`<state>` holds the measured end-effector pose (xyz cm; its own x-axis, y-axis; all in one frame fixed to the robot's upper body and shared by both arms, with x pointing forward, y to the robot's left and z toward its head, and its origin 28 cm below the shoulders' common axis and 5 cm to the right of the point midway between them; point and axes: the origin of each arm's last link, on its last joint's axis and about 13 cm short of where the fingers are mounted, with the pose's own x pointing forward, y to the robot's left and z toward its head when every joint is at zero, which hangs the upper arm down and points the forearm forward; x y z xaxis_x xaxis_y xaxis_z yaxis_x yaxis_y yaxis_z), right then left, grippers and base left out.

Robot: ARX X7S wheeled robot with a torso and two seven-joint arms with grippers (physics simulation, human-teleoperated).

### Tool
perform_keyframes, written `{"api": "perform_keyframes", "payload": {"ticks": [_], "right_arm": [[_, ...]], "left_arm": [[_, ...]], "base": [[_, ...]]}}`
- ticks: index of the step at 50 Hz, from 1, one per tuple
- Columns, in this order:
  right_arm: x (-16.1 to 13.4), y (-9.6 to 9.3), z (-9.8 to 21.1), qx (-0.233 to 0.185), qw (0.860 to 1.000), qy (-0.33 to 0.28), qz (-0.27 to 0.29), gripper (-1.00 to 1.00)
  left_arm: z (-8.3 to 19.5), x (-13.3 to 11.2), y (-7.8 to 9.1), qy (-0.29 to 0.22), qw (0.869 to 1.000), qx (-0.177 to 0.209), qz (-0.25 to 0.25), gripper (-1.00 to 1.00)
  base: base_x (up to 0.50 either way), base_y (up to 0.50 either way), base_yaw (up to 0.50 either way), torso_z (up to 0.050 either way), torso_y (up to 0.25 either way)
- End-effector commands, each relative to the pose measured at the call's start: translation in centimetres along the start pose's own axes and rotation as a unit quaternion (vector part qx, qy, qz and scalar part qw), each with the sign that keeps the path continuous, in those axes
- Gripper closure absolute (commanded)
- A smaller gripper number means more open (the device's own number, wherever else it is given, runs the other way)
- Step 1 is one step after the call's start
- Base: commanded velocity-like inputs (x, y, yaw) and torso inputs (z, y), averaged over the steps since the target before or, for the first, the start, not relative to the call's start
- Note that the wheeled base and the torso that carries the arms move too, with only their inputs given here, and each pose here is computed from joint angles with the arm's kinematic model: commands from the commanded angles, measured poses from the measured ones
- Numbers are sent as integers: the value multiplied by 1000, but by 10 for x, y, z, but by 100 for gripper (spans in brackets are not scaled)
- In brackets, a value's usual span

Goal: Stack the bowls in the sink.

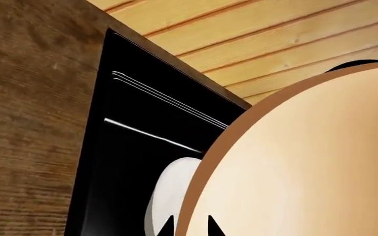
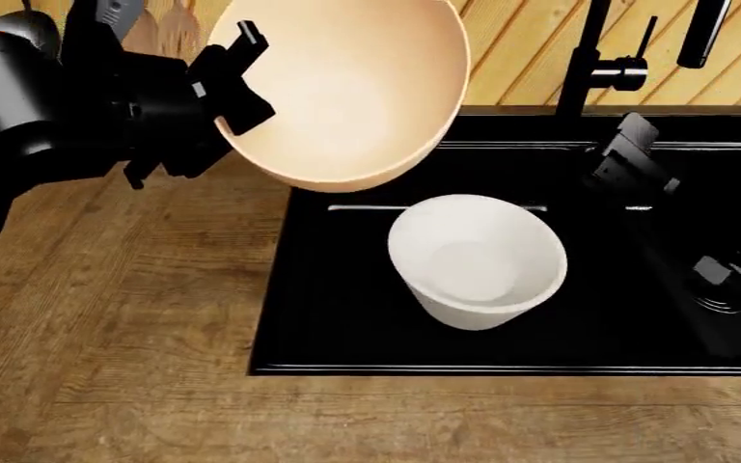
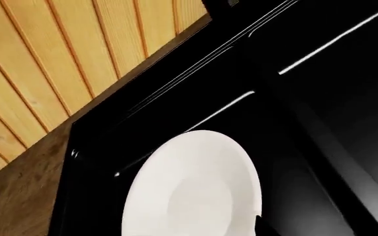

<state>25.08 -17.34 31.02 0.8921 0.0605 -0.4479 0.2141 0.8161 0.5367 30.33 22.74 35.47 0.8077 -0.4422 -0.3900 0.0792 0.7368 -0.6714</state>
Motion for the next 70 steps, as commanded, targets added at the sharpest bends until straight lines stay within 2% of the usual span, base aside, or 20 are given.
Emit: {"api": "perform_keyframes", "payload": {"ticks": [1, 8, 9, 11, 16, 28, 37, 42, 52, 61, 70], "right_arm": [[-27, -13, -1, 51, 999, -15, 8, -100], [-47, -23, -3, 85, 996, -36, 9, -100], [-56, -34, -4, 112, 992, -52, 4, -100], [-66, -46, -6, 142, 987, -70, -3, -100], [-72, -58, -10, 168, 982, -82, -12, -100], [-73, -67, -12, 184, 979, -85, -20, -100], [-76, -69, -13, 185, 979, -84, -21, -100], [-71, -67, -14, 185, 979, -80, -18, -100], [-67, -68, -17, 189, 979, -74, -15, -100], [-67, -68, -17, 192, 979, -73, -16, -100], [-67, -68, -16, 194, 978, -73, -16, -100]], "left_arm": [[3, 22, -2, 8, 1000, -8, -11, 100], [-3, 44, -2, 34, 999, -15, -1, 100], [-10, 56, -5, 67, 998, -14, 4, 100], [-17, 71, -9, 99, 995, -15, 1, 100], [-27, 86, -13, 130, 991, -9, -5, 100], [-43, 102, -21, 162, 987, 1, -20, 100], [-42, 119, -29, 164, 986, 6, -26, 100], [-44, 137, -28, 163, 986, 1, -19, 100], [-67, 154, -15, 170, 985, 12, 16, 100], [-84, 163, -5, 174, 984, 18, 40, 100], [-93, 166, -7, 175, 984, 18, 39, 100]], "base": [[0, 0, 0, 0, 0], [0, 0, 0, 0, 0], [0, 0, 0, 0, 0], [0, 0, 0, 0, 0], [0, 0, 0, 0, 0], [0, 0, 0, 0, 1], [0, 0, 0, 1, 0], [0, 0, 0, 0, 0], [0, 0, 0, 0, 0], [0, 0, 0, 0, 0], [0, 0, 0, 0, 1]]}}
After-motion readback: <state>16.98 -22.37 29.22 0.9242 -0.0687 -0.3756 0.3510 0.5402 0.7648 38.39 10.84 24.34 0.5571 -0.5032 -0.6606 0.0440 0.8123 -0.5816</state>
